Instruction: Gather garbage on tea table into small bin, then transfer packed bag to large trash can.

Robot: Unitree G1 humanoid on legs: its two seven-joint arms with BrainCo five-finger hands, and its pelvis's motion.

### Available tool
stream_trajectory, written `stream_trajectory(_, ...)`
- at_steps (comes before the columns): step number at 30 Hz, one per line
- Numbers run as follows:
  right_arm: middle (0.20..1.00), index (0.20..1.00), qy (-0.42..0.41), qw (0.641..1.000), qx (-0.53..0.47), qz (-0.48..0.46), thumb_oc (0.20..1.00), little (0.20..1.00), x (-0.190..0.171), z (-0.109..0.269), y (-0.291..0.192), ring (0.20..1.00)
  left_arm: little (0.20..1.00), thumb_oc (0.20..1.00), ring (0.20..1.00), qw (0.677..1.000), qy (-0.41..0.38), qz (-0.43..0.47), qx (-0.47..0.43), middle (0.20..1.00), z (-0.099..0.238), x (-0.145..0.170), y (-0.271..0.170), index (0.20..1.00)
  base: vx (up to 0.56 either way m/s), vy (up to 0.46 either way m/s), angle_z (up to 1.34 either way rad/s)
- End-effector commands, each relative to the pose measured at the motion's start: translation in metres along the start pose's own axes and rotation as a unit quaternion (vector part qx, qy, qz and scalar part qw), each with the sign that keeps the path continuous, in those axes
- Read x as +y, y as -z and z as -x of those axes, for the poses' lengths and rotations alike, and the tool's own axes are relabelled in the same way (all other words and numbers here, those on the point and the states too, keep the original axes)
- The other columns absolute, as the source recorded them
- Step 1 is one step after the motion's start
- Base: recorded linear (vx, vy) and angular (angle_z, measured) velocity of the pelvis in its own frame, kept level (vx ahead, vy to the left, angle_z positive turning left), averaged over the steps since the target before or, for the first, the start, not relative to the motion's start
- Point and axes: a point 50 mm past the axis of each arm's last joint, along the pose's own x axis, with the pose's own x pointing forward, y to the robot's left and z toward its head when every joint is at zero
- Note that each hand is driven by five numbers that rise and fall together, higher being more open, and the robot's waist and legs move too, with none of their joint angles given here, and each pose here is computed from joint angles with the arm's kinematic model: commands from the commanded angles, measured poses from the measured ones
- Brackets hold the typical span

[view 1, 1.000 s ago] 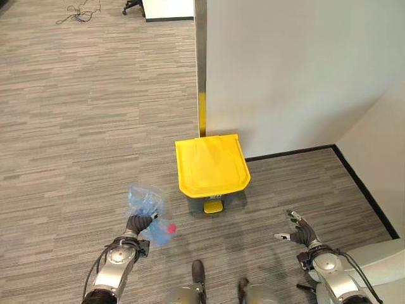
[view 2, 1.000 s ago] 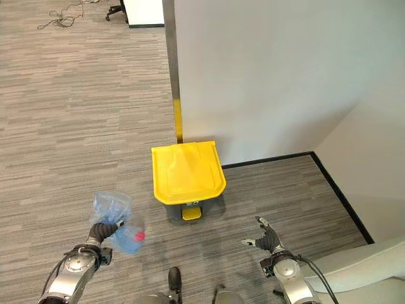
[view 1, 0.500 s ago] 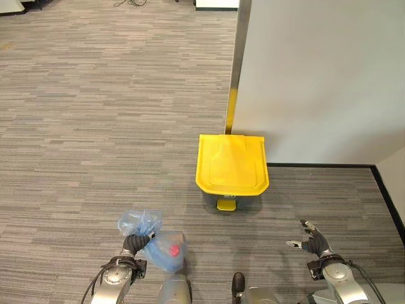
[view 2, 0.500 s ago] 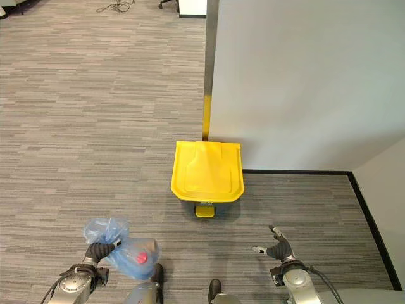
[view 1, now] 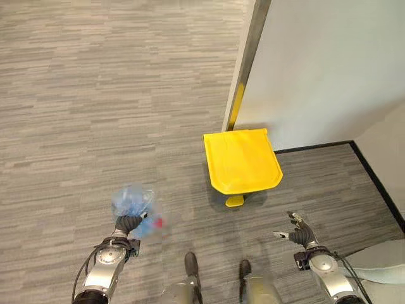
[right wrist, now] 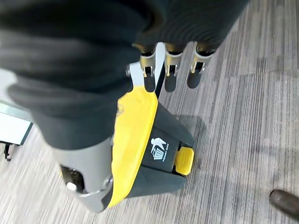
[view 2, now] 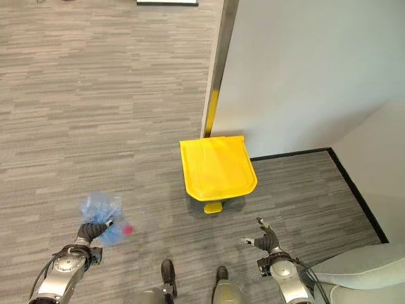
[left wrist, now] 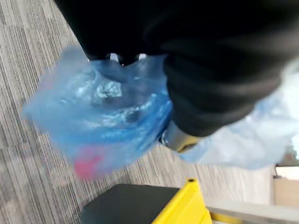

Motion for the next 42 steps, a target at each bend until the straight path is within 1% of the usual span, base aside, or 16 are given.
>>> stream_trajectory(1, 1.000, 1.000, 0.027, 0.999, -0.018, 0.007, 1.000, 1.000, -0.019, -0.004, -0.008, 1.000, 0.200, 0.200, 0.200, 0.999, -0.011, 0.029, -0.044, 0.200, 0.002, 0.005, -0.013, 0.200, 0.10, -0.093, 0.15)
stream_trajectory(8, 1.000, 1.000, 0.044, 0.999, -0.006, 0.000, 1.000, 1.000, -0.029, 0.002, 0.001, 1.000, 0.200, 0.200, 0.200, 0.999, 0.006, 0.030, -0.026, 0.200, 0.006, -0.001, -0.004, 0.200, 0.11, -0.064, 0.21)
stream_trajectory(13, 1.000, 1.000, 0.039, 0.999, -0.014, 0.004, 1.000, 1.000, -0.027, 0.001, -0.003, 1.000, 0.200, 0.200, 0.200, 0.999, 0.010, 0.026, -0.033, 0.200, 0.005, -0.003, -0.008, 0.200, 0.07, 0.050, 0.00)
stream_trajectory(19, 1.000, 1.000, 0.037, 0.999, -0.036, 0.011, 1.000, 1.000, -0.024, -0.005, -0.017, 1.000, 0.200, 0.200, 0.200, 0.999, -0.001, 0.012, -0.052, 0.200, 0.000, 0.005, -0.020, 0.200, 0.04, 0.195, -0.15)
stream_trajectory(20, 1.000, 1.000, 0.036, 0.998, -0.044, 0.008, 1.000, 1.000, -0.022, -0.007, -0.023, 1.000, 0.200, 0.200, 0.200, 0.998, -0.014, 0.007, -0.062, 0.200, -0.003, 0.012, -0.026, 0.200, 0.13, 0.311, -0.17)
stream_trajectory(23, 1.000, 1.000, 0.039, 0.998, -0.040, 0.000, 1.000, 1.000, -0.024, -0.006, -0.020, 1.000, 0.200, 0.200, 0.200, 0.998, -0.022, 0.006, -0.065, 0.200, -0.003, 0.017, -0.027, 0.200, 0.39, 0.159, -0.41)
stream_trajectory(28, 1.000, 1.000, 0.054, 0.998, -0.023, 0.000, 1.000, 1.000, -0.036, 0.001, -0.008, 1.000, 0.200, 0.200, 0.200, 0.997, -0.004, 0.011, -0.071, 0.200, -0.008, 0.005, -0.032, 0.200, 0.53, -0.113, 0.69)
stream_trajectory(30, 1.000, 1.000, 0.056, 0.998, -0.016, 0.000, 1.000, 1.000, -0.040, 0.003, -0.003, 1.000, 0.200, 0.200, 0.200, 0.997, -0.001, 0.010, -0.073, 0.200, -0.008, 0.004, -0.033, 0.200, 0.55, -0.309, 1.94)
stream_trajectory(33, 1.000, 1.000, 0.067, 0.998, 0.010, -0.007, 1.000, 1.000, -0.049, 0.009, 0.012, 1.000, 0.200, 0.200, 0.200, 0.999, 0.014, 0.022, -0.048, 0.200, -0.003, -0.004, -0.018, 0.200, 0.55, -0.434, 1.47)
stream_trajectory(35, 1.000, 1.000, 0.086, 0.996, 0.007, -0.008, 1.000, 1.000, -0.060, 0.007, 0.010, 1.000, 0.200, 0.200, 0.200, 0.998, 0.021, 0.031, -0.054, 0.200, -0.008, -0.011, -0.024, 0.200, 0.20, -0.172, 0.26)
stream_trajectory(36, 1.000, 1.000, 0.086, 0.996, 0.007, -0.008, 1.000, 1.000, -0.060, 0.007, 0.010, 1.000, 0.200, 0.200, 0.200, 0.998, 0.021, 0.031, -0.054, 0.200, -0.008, -0.011, -0.024, 0.200, 0.08, -0.027, 0.12)
stream_trajectory(37, 1.000, 1.000, 0.091, 0.996, 0.004, -0.003, 1.000, 1.000, -0.064, 0.005, 0.008, 1.000, 0.200, 0.200, 0.200, 0.999, 0.017, 0.029, -0.041, 0.200, -0.009, -0.013, -0.020, 0.200, -0.02, 0.048, -0.03)
stream_trajectory(38, 1.000, 1.000, 0.091, 0.996, -0.010, 0.003, 1.000, 1.000, -0.066, 0.002, 0.000, 1.000, 0.200, 0.200, 0.200, 0.997, 0.023, 0.035, -0.064, 0.200, -0.010, -0.014, -0.028, 0.200, -0.06, 0.067, -0.11)
stream_trajectory(42, 1.000, 1.000, 0.084, 0.996, -0.017, 0.006, 1.000, 1.000, -0.063, 0.002, -0.004, 1.000, 0.200, 0.200, 0.200, 0.996, 0.025, 0.033, -0.073, 0.200, -0.012, -0.013, -0.035, 0.200, -0.10, 0.086, -0.57)
